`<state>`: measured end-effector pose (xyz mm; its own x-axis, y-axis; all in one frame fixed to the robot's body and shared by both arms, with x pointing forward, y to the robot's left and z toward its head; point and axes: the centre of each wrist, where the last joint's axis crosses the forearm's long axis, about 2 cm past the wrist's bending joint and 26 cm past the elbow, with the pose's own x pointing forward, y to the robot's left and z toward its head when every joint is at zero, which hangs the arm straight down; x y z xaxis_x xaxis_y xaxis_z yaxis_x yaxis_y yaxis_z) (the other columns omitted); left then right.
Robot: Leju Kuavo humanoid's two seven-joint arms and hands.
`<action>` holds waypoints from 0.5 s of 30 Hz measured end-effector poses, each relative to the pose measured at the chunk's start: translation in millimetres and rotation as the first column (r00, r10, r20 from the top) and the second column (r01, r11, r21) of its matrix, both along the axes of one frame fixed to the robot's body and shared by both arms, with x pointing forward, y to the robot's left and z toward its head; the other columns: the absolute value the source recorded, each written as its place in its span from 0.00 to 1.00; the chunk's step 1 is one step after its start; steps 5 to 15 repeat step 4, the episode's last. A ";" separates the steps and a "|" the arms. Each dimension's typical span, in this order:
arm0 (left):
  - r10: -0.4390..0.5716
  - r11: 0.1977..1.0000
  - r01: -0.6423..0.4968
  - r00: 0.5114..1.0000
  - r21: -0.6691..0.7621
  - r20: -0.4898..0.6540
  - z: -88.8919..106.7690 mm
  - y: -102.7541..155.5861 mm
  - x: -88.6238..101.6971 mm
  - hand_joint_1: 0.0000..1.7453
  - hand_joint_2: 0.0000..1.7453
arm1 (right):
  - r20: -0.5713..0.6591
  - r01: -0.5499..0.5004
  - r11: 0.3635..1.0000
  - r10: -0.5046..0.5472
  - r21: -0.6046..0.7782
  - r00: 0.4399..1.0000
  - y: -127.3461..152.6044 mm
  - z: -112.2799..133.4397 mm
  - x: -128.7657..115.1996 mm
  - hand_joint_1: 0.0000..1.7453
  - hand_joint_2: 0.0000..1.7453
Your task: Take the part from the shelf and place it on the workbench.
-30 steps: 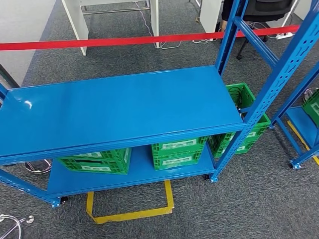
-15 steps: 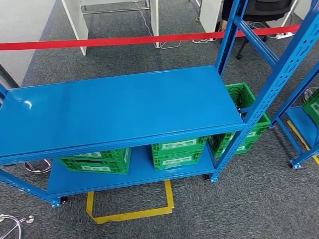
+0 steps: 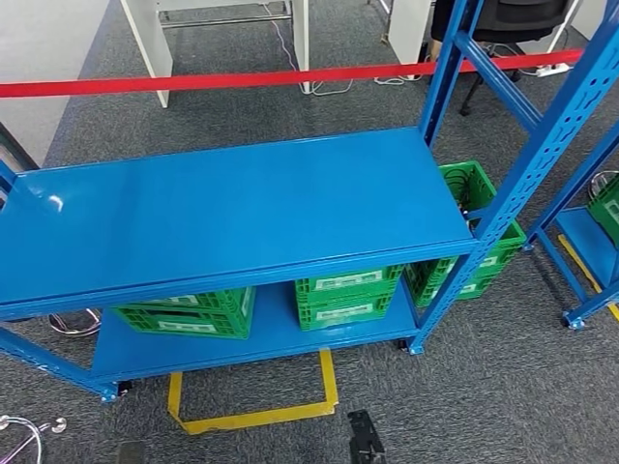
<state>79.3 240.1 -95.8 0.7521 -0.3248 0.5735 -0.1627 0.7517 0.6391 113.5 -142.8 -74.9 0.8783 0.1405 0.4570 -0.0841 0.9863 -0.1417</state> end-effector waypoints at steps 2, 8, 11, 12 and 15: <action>-0.056 0.998 0.056 0.998 -0.013 -0.006 1.2 -6.6 3.6 0.00 0.00 | -0.003 -0.012 0.999 0.012 0.029 1.000 13.0 9.0 16.6 0.00 0.00; -0.074 0.995 0.074 0.997 -0.067 -0.012 1.4 -12.7 5.1 0.00 0.00 | 0.014 -0.028 0.996 0.027 0.089 1.000 23.3 15.8 28.0 0.00 0.00; -0.074 0.995 0.074 0.997 -0.067 -0.012 1.4 -12.7 5.1 0.00 0.00 | 0.014 -0.028 0.996 0.027 0.089 1.000 23.3 15.8 28.0 0.00 0.00; -0.074 0.995 0.074 0.997 -0.067 -0.012 1.4 -12.7 5.1 0.00 0.00 | 0.014 -0.028 0.996 0.027 0.089 1.000 23.3 15.8 28.0 0.00 0.00; -0.074 0.995 0.074 0.997 -0.067 -0.012 1.4 -12.7 5.1 0.00 0.00 | 0.014 -0.028 0.996 0.027 0.089 1.000 23.3 15.8 28.0 0.00 0.00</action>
